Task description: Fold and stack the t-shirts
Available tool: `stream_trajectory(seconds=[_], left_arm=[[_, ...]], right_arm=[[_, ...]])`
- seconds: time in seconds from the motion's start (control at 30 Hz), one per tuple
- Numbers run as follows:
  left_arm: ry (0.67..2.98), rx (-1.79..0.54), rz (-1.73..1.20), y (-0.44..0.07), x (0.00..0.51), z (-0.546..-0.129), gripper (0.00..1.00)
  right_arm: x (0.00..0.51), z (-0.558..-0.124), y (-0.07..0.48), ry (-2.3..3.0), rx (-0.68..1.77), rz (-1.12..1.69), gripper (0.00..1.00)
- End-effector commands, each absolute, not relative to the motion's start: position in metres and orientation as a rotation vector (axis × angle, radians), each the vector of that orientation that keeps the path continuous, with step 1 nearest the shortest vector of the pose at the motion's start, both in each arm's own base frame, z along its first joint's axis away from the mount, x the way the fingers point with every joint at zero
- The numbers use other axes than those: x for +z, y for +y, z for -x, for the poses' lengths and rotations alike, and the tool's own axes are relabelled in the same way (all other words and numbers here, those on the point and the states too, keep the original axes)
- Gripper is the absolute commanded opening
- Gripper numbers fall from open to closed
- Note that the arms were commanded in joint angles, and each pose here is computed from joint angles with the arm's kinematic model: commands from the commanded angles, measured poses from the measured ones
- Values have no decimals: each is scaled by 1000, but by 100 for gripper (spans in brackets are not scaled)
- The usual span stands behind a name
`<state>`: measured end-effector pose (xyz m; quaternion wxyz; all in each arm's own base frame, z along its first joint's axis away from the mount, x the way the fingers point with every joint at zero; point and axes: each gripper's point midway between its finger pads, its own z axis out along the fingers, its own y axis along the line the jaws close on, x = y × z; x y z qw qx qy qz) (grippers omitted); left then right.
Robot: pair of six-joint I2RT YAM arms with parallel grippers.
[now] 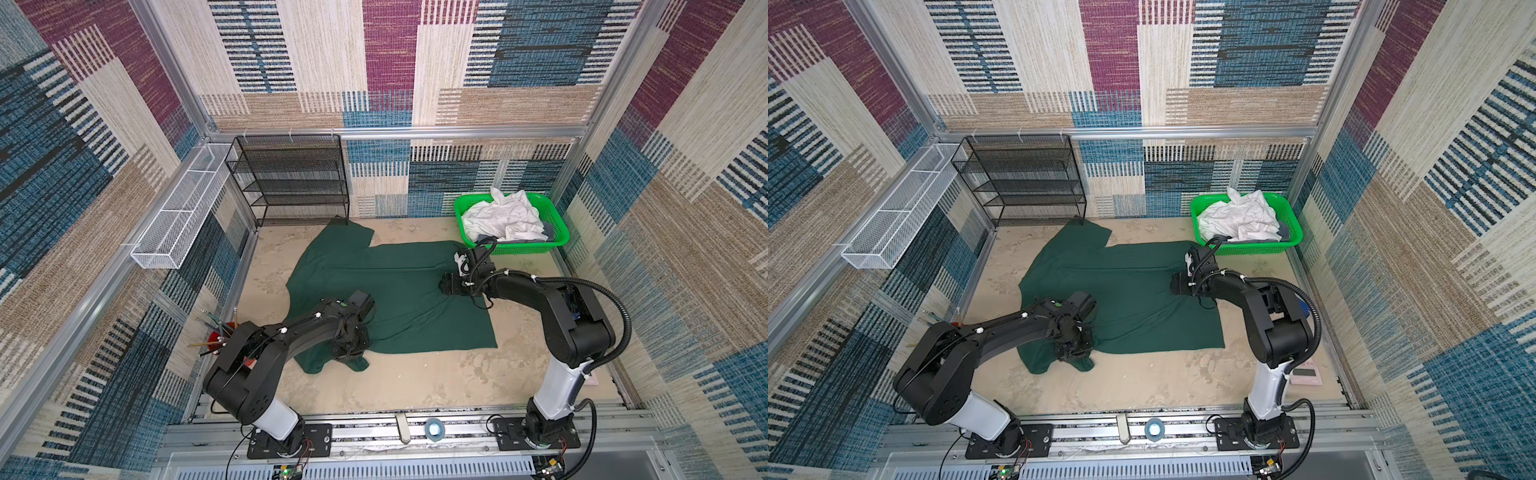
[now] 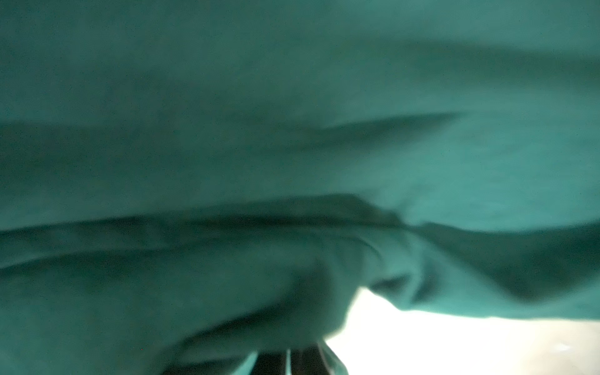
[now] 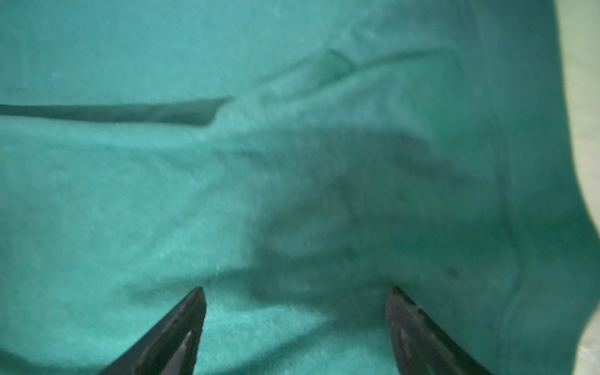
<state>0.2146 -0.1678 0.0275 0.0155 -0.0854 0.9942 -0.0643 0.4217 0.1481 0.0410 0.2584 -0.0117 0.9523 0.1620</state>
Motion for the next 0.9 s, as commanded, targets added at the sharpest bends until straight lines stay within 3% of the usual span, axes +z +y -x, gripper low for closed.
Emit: stream_trajectory(seconds=[0.0,0.17,0.27,0.47,0.57,0.7,0.77,0.87], left_arm=[[3093,-232,151,-180,45,-206,0],[3150,-332,5,-207,86,-174,0],[3107,-422,-83,-226,118,-175,0],[2918,-296,10,-216,130,-256,0],[2791,-275,108,-208,122,-319,6],[2709,-139,155,-196,113,-372,25],[2710,-39,172,-186,108,-375,31],[2731,-18,173,-178,101,-346,35]], right_arm=[[38,-414,145,2612,430,12,88],[33,-409,145,2624,437,17,88],[35,-406,144,2620,433,21,88],[30,-399,143,2629,439,22,88],[26,-393,142,2636,446,21,88],[25,-385,139,2640,434,13,88],[25,-382,138,2639,437,12,88],[26,-380,138,2638,440,13,88]])
